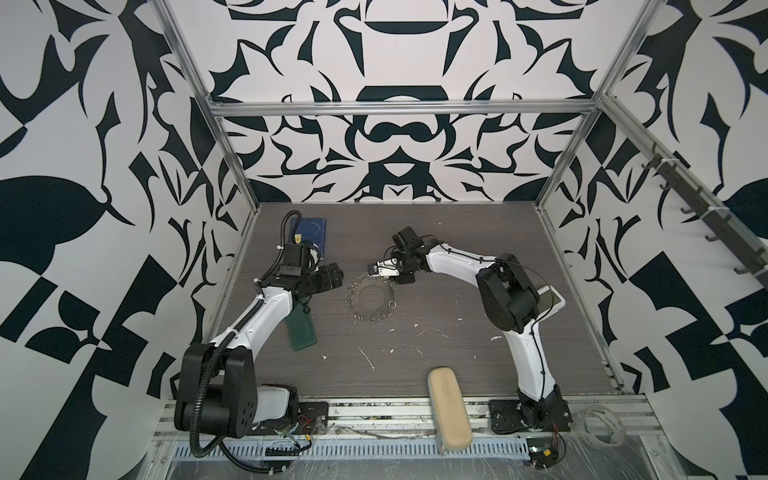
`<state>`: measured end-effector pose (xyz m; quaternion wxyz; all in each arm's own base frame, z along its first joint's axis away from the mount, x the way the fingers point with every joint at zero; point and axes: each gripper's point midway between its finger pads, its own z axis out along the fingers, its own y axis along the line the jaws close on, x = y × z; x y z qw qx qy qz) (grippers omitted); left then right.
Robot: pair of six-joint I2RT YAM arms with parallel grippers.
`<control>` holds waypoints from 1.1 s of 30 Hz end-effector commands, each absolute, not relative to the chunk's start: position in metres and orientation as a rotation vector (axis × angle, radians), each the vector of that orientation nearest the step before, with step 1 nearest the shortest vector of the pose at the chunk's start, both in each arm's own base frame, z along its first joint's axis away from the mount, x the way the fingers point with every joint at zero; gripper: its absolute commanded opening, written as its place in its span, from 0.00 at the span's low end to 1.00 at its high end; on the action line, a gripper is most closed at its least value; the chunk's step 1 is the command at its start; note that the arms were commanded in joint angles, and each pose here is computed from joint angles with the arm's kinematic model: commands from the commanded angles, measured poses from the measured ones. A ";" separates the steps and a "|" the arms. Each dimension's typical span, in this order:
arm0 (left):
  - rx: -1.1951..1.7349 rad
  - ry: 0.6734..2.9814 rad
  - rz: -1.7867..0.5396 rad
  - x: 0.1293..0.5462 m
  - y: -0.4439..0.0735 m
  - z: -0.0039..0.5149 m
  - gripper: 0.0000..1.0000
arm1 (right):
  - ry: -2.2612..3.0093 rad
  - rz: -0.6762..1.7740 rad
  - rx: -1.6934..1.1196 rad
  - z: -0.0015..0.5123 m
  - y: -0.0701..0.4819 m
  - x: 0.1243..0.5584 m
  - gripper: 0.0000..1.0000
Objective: Remove the keys from the keyring
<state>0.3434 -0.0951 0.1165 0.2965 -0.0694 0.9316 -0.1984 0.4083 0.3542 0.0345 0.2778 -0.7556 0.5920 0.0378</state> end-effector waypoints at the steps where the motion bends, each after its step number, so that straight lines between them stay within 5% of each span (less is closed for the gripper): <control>1: -0.176 2.491 -0.536 0.335 -0.096 0.118 0.89 | 1.563 0.153 -2.064 0.037 0.359 0.390 0.31; 33: -0.168 2.484 -0.553 0.333 -0.098 0.122 0.89 | 1.622 0.300 -2.094 0.043 0.353 0.347 0.28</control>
